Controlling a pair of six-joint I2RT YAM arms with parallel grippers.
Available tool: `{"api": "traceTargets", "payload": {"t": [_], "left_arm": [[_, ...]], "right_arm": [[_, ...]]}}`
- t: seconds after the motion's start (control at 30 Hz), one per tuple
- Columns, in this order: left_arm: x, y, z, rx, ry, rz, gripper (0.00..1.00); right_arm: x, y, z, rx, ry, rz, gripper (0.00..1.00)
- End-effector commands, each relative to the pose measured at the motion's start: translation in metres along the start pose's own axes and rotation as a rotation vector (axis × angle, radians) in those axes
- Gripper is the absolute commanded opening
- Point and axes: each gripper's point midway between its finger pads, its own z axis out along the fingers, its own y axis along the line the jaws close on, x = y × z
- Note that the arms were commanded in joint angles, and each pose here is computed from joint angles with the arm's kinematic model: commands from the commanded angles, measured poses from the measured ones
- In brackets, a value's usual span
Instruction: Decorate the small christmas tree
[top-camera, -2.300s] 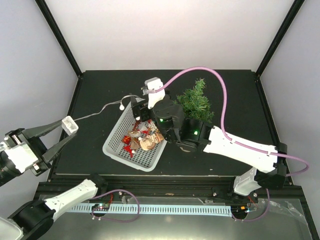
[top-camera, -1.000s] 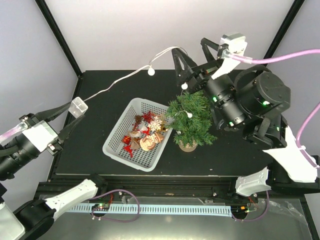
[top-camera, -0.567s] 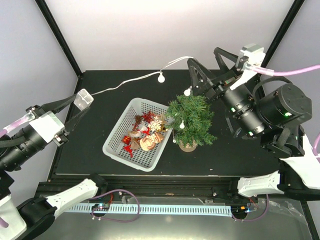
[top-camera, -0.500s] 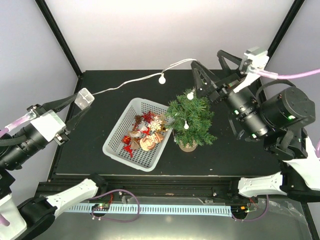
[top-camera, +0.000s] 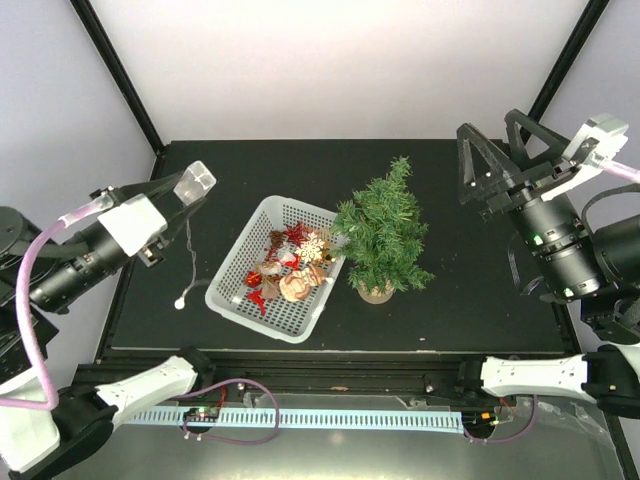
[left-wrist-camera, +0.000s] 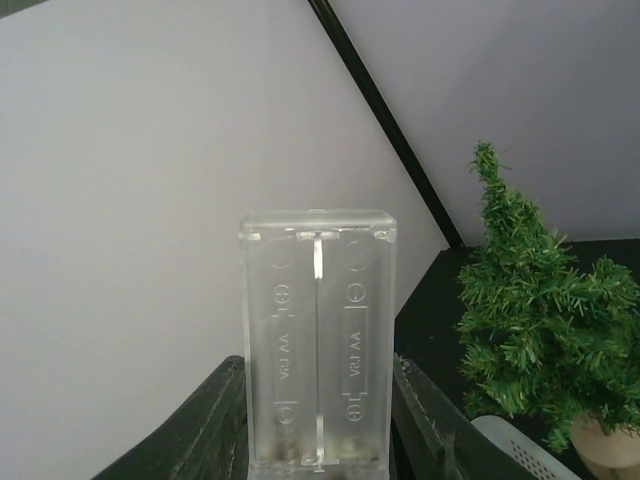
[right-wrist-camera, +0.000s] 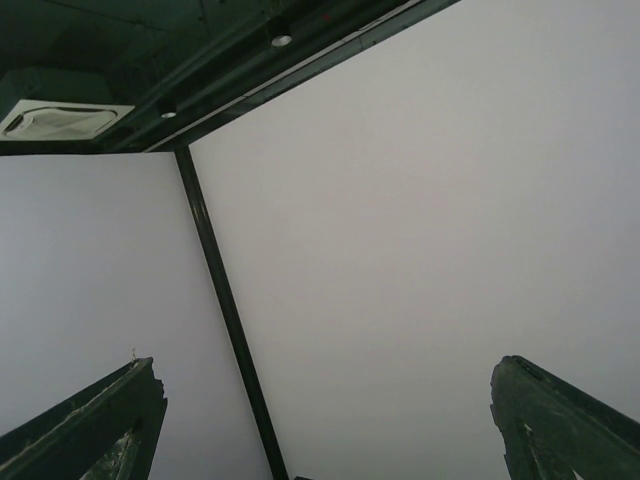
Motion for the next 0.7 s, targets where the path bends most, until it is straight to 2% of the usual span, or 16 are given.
{"api": "traceTargets", "payload": {"t": [0.0, 0.17, 0.43, 0.6, 0.67], "left_arm": [[-0.004, 0.007, 0.014, -0.013, -0.009, 0.001, 0.24], [-0.019, 0.014, 0.011, -0.035, -0.054, 0.045, 0.25], [-0.049, 0.038, -0.015, -0.174, -0.161, 0.099, 0.25], [-0.059, 0.034, -0.022, -0.149, -0.2, 0.091, 0.25], [-0.059, 0.031, -0.021, -0.131, -0.205, 0.084, 0.26]], "right_arm": [[0.018, -0.001, 0.002, 0.019, 0.038, -0.04, 0.89], [0.059, 0.014, 0.007, -0.041, 0.143, -0.103, 0.9], [0.154, 0.051, 0.003, -0.228, 0.41, -0.205, 0.88], [0.212, 0.086, -0.002, -0.369, 0.579, -0.26, 0.87], [0.223, 0.101, -0.003, -0.413, 0.606, -0.262, 0.88]]}}
